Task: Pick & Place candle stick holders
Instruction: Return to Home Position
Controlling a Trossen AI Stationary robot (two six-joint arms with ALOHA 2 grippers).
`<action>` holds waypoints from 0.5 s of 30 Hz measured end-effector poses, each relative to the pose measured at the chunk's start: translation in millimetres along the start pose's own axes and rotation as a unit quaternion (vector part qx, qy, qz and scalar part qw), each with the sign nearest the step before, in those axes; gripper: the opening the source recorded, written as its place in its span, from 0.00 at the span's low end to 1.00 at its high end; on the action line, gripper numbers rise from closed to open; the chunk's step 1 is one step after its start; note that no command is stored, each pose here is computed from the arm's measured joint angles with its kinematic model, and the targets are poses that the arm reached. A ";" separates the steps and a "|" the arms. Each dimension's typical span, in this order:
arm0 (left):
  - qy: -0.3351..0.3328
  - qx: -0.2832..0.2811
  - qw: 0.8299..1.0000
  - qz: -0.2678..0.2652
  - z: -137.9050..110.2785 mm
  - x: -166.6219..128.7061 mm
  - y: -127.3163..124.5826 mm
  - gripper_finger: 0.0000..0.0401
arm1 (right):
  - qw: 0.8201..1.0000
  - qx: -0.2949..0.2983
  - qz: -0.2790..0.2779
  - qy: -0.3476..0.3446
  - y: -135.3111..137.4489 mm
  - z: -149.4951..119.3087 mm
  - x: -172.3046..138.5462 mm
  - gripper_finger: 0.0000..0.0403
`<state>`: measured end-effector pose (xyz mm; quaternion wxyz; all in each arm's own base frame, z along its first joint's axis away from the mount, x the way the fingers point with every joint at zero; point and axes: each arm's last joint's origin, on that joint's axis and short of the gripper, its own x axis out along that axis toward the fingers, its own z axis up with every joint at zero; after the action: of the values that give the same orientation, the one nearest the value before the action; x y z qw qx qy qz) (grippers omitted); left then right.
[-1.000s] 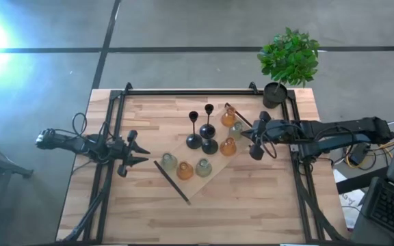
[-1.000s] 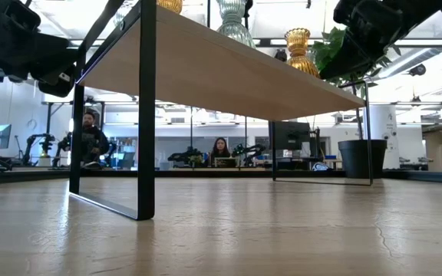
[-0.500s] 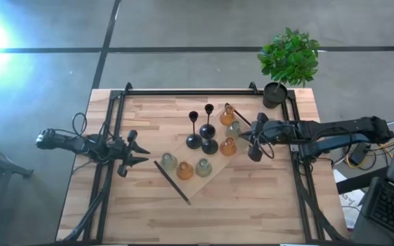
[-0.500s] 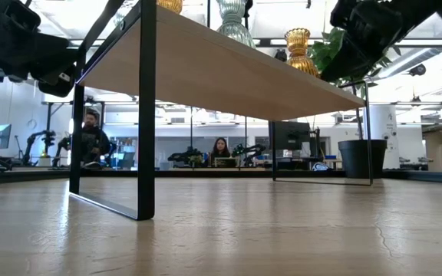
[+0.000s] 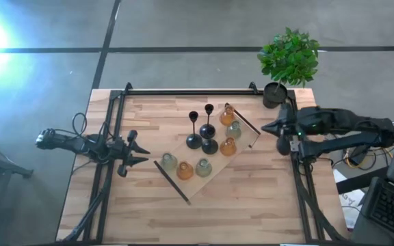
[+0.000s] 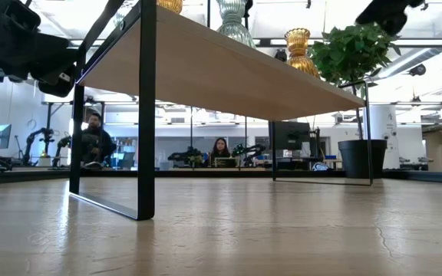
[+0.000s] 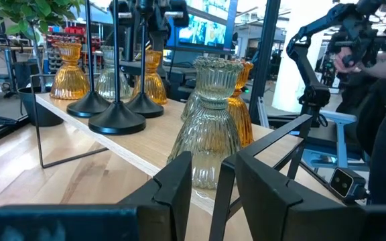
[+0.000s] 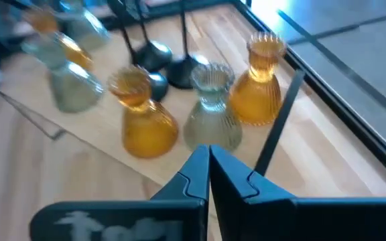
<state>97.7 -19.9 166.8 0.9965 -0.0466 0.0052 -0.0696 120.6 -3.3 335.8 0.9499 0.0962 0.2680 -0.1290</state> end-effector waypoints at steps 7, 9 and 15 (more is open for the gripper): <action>0.000 0.000 1.000 0.000 0.0 0.0 0.0 0.30 | 0.979 -0.059 0.191 -0.041 2.0 2.9 -43.7 0.02; 0.000 0.000 1.000 0.000 0.0 0.0 0.0 0.30 | 0.970 -0.067 0.228 -0.054 -0.4 -5.3 -53.4 0.02; 0.000 0.000 1.000 0.000 0.0 0.0 0.0 0.30 | 0.966 -0.053 0.238 -0.090 -13.3 -45.9 -60.7 0.02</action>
<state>97.7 -19.9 166.8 0.9965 -0.0466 0.0052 -0.0697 44.4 7.3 328.3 0.9772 0.0944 0.1571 0.1072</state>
